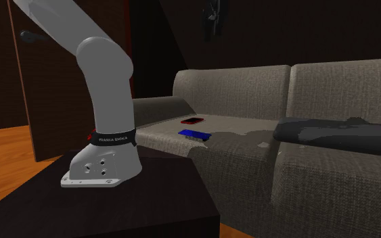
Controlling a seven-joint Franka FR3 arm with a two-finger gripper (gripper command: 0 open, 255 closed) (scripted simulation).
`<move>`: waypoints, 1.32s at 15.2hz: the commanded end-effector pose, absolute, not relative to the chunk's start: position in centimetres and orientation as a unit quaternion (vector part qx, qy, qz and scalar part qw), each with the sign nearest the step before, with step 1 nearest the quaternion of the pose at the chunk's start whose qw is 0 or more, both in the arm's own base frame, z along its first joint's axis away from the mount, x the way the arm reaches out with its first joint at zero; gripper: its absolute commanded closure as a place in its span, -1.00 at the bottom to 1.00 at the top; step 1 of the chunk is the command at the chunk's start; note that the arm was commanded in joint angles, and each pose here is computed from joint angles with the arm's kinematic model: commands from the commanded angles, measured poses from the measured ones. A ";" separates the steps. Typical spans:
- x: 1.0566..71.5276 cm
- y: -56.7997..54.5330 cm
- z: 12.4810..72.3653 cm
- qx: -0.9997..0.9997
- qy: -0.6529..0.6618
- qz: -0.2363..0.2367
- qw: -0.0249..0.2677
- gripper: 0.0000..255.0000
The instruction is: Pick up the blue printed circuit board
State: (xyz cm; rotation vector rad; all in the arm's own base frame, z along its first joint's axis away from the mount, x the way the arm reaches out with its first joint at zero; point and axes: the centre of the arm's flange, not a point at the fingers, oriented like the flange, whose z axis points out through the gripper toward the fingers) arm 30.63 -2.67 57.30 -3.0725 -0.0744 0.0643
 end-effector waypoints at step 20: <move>28.9 4.3 33.5 -0.926 0.371 0.058 0.046 -1.00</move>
